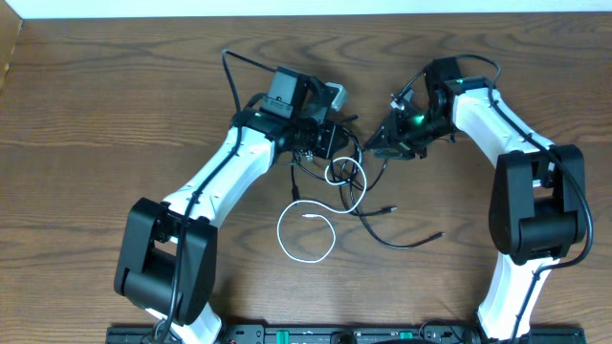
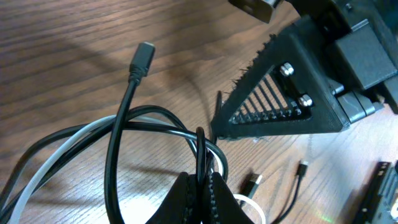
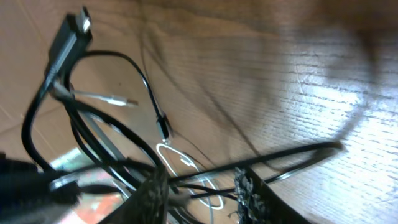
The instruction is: Untangle cables
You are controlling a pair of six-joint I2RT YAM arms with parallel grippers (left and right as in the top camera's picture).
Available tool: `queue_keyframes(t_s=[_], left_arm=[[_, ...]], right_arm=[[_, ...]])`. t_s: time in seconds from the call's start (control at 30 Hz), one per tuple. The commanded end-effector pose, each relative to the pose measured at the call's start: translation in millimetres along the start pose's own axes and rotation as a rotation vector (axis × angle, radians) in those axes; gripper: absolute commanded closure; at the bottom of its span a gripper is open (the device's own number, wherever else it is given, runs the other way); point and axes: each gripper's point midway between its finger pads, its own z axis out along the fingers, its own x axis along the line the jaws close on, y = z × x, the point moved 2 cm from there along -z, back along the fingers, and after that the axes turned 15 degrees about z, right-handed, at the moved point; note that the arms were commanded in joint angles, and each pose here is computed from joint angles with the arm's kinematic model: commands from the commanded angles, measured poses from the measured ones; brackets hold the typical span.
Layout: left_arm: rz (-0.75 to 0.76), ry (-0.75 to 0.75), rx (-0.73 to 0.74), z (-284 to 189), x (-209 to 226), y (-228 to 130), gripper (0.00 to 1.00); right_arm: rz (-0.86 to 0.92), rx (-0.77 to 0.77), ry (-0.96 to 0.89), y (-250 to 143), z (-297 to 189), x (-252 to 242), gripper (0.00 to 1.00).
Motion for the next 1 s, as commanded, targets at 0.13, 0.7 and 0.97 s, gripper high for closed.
queue_keyframes(t_s=[0.13, 0.7, 0.97], left_arm=[[0.055, 0.003, 0.011, 13.0, -10.5, -2.0, 0.92], [0.046, 0.105, 0.038, 12.5, 4.1, -6.8, 0.93], [0.021, 0.206, 0.152, 8.1, 18.3, -32.0, 0.92]], right_arm=[[0.263, -0.066, -0.085, -7.2, 6.6, 1.4, 0.57], [0.301, -0.231, -0.155, 14.8, 8.6, -4.2, 0.99], [0.295, -0.267, -0.125, 38.4, -22.1, -22.9, 0.99]])
